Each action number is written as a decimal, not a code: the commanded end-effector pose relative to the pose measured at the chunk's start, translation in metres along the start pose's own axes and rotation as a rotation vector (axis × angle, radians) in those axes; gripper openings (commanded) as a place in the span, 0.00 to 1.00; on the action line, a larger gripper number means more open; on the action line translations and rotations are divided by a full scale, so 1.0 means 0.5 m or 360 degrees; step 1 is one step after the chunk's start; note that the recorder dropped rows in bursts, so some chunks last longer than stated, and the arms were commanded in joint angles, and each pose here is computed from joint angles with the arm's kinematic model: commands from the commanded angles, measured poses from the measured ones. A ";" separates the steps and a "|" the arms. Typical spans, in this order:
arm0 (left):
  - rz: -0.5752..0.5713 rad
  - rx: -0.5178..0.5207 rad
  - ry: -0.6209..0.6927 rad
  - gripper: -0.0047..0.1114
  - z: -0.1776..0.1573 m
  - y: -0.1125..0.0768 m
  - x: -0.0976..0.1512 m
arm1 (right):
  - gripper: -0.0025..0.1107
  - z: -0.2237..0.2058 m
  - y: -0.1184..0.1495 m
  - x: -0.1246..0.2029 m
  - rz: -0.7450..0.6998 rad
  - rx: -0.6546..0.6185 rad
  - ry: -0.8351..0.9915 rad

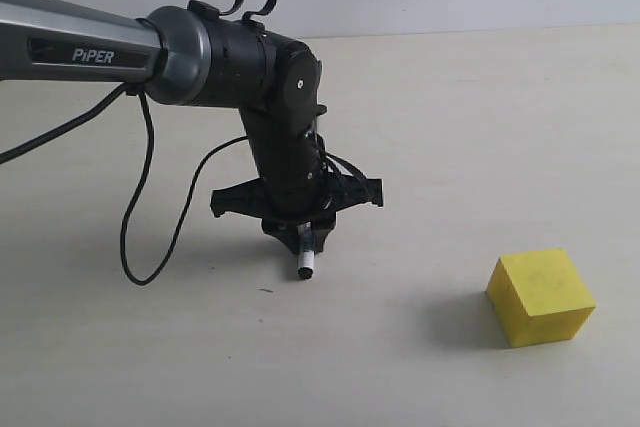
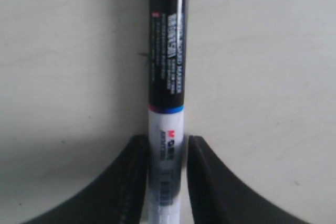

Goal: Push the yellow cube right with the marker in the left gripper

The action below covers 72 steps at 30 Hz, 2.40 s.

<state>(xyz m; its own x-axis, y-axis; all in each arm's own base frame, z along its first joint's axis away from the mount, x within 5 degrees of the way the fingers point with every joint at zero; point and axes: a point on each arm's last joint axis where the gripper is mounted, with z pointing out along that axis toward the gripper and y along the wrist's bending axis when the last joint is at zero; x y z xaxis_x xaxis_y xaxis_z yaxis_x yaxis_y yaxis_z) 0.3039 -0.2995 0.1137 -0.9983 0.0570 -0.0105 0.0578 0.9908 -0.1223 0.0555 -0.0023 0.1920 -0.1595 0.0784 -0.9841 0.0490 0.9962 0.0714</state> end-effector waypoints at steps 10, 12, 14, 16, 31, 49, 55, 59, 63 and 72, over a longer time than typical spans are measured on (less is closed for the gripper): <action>0.0013 -0.0011 0.0006 0.30 0.001 0.002 0.000 | 0.02 0.000 -0.001 0.002 -0.0011 0.0010 -0.0013; 0.0026 0.0002 -0.0010 0.30 -0.010 0.000 0.000 | 0.02 0.000 -0.001 0.002 -0.0011 0.0010 -0.0013; 0.0054 0.0015 -0.0025 0.30 -0.026 -0.001 0.000 | 0.02 0.000 -0.001 0.002 -0.0011 0.0010 -0.0013; 0.0059 0.0024 -0.0033 0.30 -0.044 -0.001 0.003 | 0.02 0.000 -0.001 0.002 -0.0011 0.0010 -0.0013; 0.0707 -0.0036 -0.0062 0.29 -0.160 0.016 0.046 | 0.02 0.000 -0.001 0.002 -0.0011 0.0010 -0.0013; 0.1158 0.0617 -0.0890 0.04 -0.176 0.056 0.350 | 0.02 0.000 -0.001 0.002 -0.0011 0.0010 -0.0013; 0.1314 0.0640 -0.0791 0.04 -0.176 0.061 0.417 | 0.02 0.000 -0.001 0.002 -0.0011 0.0010 -0.0013; 0.1393 0.0611 -0.0801 0.04 -0.172 0.061 0.418 | 0.02 0.000 -0.001 0.002 -0.0011 0.0010 -0.0013; 0.1646 0.0613 -0.1057 0.04 -0.186 0.051 0.399 | 0.02 0.000 -0.001 0.002 -0.0011 0.0010 -0.0013; 0.1269 0.0673 -0.1410 0.04 -0.241 0.087 0.313 | 0.02 0.000 -0.001 0.002 -0.0011 0.0010 -0.0013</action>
<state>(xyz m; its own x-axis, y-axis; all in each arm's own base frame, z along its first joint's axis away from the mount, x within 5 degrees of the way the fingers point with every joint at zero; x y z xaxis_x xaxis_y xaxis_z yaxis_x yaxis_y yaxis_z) 0.1312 -0.2456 0.2175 -0.2954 0.4518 -0.8418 0.8650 0.5005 -0.0350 0.0555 -0.0023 0.1920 -0.1595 0.0784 -0.9841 0.0490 0.9962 0.0714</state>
